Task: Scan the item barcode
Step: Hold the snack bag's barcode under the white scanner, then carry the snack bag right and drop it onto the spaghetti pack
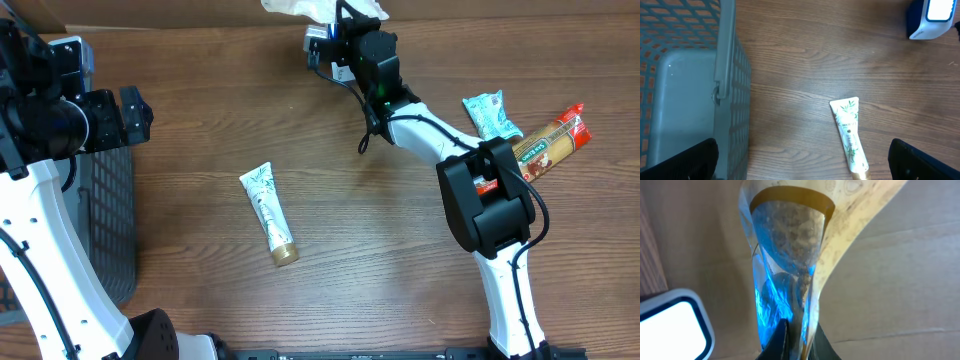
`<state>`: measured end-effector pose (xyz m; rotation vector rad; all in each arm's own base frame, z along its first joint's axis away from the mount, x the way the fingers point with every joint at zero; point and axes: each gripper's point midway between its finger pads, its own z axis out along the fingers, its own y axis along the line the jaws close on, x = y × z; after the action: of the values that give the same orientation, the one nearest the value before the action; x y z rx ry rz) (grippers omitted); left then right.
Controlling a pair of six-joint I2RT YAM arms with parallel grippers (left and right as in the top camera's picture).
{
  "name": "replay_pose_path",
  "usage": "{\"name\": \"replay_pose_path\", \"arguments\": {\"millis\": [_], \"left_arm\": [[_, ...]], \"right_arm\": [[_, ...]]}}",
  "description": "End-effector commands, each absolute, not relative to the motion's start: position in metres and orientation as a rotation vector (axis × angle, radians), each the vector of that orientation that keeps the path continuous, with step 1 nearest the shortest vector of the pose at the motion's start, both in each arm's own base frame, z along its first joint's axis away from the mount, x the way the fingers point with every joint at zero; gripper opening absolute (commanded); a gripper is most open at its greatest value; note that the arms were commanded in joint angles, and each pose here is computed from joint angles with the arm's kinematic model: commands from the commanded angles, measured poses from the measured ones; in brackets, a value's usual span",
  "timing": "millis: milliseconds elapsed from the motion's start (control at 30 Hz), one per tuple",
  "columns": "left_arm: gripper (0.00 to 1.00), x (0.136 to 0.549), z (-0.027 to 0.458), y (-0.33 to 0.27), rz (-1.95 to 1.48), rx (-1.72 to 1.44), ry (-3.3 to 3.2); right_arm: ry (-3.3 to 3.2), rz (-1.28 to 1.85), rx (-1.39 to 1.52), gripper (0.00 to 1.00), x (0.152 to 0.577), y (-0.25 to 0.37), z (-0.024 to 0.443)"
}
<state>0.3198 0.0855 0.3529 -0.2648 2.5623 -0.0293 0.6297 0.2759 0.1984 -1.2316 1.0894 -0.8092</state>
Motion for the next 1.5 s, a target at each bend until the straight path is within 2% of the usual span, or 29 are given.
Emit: {"name": "replay_pose_path", "arguments": {"millis": [0, 633, 800, 1000, 1133, 1233, 1300, 1467], "left_arm": [[1.0, 0.319, 0.355, 0.086, -0.019, -0.239, 2.558], [0.99, 0.319, 0.355, 0.086, -0.019, -0.239, 2.558], [0.99, 0.319, 0.355, 0.086, -0.019, -0.239, 2.558], [1.0, 0.319, 0.355, 0.086, -0.019, -0.239, 2.558], [1.0, 0.319, 0.355, 0.086, -0.019, -0.239, 2.558], [0.99, 0.319, 0.355, 0.086, -0.019, -0.239, 2.558], [1.0, 0.319, 0.355, 0.086, -0.019, -0.239, 2.558], [1.0, 0.319, 0.355, 0.086, -0.019, -0.239, 2.558]], "right_arm": [[1.044, -0.789, -1.292, 0.04, 0.631, 0.286, 0.178], [1.033, -0.76, -1.29, 0.04, 0.628, 0.294, 0.173], [1.136, -0.63, -1.154, 0.04, 0.628, 0.292, 0.182], [1.231, -0.467, -0.85, 0.04, 0.622, 0.274, 0.257], [1.293, -0.338, -0.745, 0.04, 0.605, 0.266, 0.308], [1.408, -0.092, -0.672, 0.04, 0.579, 0.268, 0.338], [1.508, 0.203, -0.655, 0.04, 0.54, 0.276, 0.362], [1.686, 0.632, -0.6, 0.04, 0.479, 0.276, 0.384]]}}
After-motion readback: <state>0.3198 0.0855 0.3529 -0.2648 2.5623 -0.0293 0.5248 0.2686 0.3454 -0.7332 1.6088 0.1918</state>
